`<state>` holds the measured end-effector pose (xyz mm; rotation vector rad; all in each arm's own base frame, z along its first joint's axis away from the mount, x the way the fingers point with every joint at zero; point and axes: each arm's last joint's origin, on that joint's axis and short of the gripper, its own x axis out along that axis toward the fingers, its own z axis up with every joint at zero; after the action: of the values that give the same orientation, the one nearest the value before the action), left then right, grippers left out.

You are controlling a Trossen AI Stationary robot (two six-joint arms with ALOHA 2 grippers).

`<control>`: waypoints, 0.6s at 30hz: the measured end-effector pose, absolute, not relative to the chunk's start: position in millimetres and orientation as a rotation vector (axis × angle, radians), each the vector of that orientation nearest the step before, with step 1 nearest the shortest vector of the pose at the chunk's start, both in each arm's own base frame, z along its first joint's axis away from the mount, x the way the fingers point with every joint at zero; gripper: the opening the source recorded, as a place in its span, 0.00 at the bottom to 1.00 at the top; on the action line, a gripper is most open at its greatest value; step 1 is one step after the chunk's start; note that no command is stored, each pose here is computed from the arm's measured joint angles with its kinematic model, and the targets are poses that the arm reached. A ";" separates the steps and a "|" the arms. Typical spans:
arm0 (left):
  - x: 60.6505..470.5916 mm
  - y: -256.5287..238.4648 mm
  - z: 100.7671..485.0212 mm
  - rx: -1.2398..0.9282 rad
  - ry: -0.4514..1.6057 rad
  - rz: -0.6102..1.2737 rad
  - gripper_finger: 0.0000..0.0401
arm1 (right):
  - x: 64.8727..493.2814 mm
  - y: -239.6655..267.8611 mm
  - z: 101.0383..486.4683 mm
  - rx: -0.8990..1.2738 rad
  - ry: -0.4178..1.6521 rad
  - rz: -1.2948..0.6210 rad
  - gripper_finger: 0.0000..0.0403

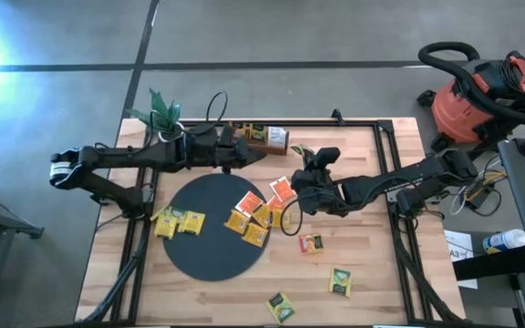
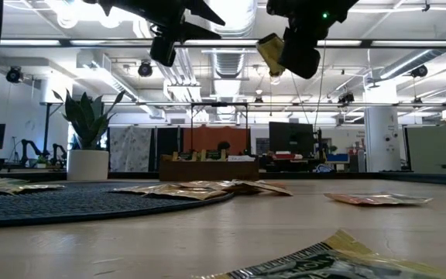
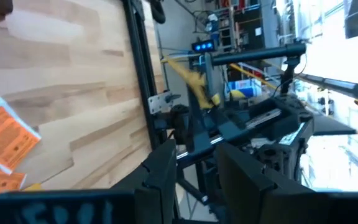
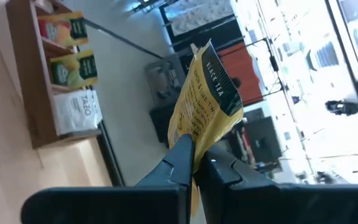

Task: Pick & Place Tea
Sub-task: Put the yellow tea bag into the middle section of the wooden organizer

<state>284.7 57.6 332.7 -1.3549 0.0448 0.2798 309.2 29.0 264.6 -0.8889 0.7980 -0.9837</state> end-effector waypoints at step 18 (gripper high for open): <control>282.8 64.6 327.4 -1.200 0.081 0.301 0.28 | 333.6 6.6 284.7 -0.006 0.582 -0.391 0.03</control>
<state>282.8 64.6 327.4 -1.2005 0.0806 0.3007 333.6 6.6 284.7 -0.0061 0.5817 -0.3907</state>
